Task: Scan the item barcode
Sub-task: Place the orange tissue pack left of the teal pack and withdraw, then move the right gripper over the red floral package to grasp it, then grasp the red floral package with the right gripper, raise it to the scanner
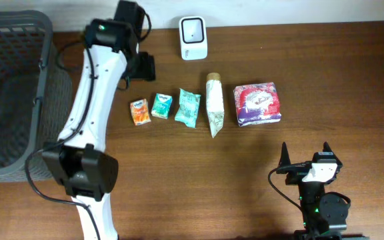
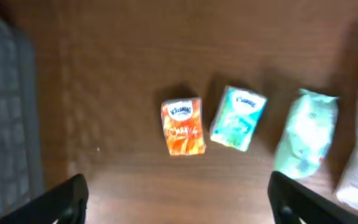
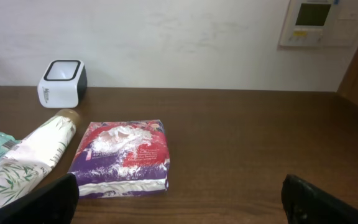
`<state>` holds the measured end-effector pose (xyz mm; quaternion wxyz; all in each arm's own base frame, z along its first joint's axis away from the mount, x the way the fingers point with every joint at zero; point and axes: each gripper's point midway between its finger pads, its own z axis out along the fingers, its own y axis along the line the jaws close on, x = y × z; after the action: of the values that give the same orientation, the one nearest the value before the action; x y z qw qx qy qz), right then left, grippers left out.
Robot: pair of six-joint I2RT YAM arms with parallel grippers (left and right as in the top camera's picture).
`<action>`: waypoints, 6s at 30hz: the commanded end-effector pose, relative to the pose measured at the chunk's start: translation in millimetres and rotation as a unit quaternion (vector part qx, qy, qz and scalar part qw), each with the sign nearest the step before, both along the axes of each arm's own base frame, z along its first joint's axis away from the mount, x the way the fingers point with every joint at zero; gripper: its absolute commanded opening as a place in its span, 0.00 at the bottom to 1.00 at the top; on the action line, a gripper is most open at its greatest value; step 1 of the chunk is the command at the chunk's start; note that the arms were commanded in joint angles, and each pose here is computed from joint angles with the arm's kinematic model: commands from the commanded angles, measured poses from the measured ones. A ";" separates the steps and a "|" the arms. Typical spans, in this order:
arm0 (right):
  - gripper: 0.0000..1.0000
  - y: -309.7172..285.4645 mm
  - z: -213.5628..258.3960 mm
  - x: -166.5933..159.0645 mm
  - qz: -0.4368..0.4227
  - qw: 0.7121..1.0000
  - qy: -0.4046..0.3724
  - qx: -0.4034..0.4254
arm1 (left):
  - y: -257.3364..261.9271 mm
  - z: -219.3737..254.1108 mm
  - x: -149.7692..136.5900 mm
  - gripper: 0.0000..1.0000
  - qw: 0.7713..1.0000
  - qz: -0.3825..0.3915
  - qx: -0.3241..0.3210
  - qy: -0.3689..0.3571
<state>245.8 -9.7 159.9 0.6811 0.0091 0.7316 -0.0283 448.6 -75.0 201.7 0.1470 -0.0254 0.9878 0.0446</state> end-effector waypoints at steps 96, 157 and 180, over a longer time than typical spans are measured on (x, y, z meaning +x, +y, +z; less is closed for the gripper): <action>0.04 15.2 -83.5 164.3 0.084 0.706 0.691 0.132 | 25.7 80.5 -6.6 0.99 0.997 0.032 -0.022 -0.072; 0.04 61.1 -90.5 172.7 0.313 0.709 0.483 0.407 | 25.7 80.5 -6.6 0.99 0.997 0.033 -0.022 -0.072; 0.04 210.7 157.9 142.4 0.309 0.809 0.348 0.360 | 25.7 80.5 -6.6 0.99 0.997 0.032 -0.022 -0.072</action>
<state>393.9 194.2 310.1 0.3149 0.0223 0.8489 0.4240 442.5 -49.9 275.7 0.2063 -0.0597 0.9763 0.0285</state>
